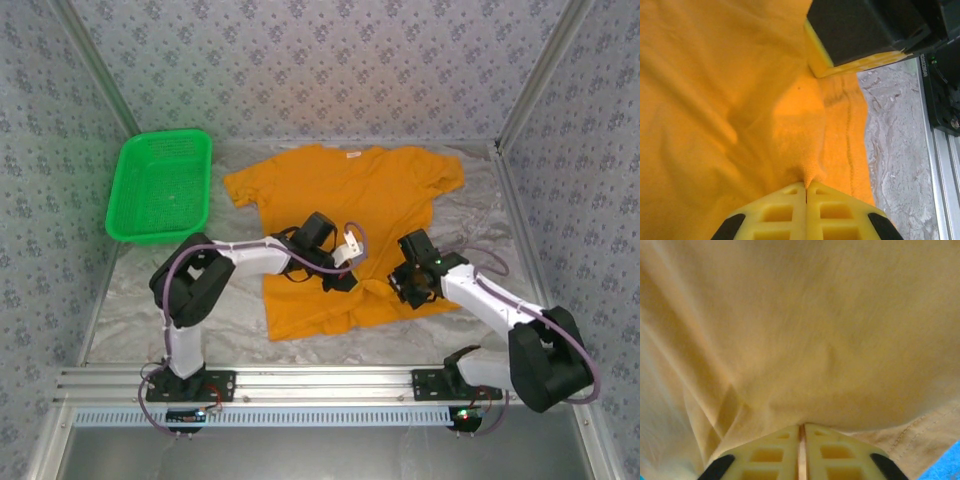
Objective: Fold the inside-out t-shirt
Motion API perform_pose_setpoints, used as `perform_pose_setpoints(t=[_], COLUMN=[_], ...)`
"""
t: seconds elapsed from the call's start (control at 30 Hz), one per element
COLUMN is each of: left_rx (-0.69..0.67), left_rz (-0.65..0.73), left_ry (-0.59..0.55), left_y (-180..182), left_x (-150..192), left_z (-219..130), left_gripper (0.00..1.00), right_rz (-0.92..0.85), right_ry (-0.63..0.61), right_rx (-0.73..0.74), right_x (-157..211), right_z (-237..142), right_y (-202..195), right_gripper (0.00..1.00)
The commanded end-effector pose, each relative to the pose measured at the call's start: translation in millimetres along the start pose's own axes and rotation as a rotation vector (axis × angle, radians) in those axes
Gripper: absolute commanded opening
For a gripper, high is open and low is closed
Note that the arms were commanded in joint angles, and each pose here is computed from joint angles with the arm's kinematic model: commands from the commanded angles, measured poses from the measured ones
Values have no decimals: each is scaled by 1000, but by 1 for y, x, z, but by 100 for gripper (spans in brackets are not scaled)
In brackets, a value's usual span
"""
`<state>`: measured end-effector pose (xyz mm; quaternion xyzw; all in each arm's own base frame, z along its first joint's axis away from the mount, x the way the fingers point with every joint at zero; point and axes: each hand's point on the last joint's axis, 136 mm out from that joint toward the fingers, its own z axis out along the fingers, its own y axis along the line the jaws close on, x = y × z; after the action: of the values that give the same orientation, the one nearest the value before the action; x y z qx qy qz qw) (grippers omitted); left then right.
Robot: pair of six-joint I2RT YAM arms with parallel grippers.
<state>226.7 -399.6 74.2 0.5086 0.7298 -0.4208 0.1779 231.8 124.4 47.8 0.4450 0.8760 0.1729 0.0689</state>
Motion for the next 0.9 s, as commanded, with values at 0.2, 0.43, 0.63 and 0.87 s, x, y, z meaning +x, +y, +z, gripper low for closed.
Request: perform_pose_setpoints(t=[0.2, 0.43, 0.63, 0.87], left_rx=[-119, -253, -265, -407], left_rz=[-180, -220, -211, 18], left_ry=[-8, -37, -79, 64], left_y=[61, 86, 67, -1], left_x=[-9, -10, -19, -11], left_z=[-6, -22, -44, -41], left_gripper=[25, 27, 30, 46], right_rz=[-463, -704, -654, -448], right_ry=[49, 213, 169, 133], right_rx=[-51, -200, -246, -214], right_x=[3, 40, 54, 10], right_z=[-13, -26, -25, -42], right_y=[43, 58, 61, 27], right_gripper=[53, 55, 59, 60])
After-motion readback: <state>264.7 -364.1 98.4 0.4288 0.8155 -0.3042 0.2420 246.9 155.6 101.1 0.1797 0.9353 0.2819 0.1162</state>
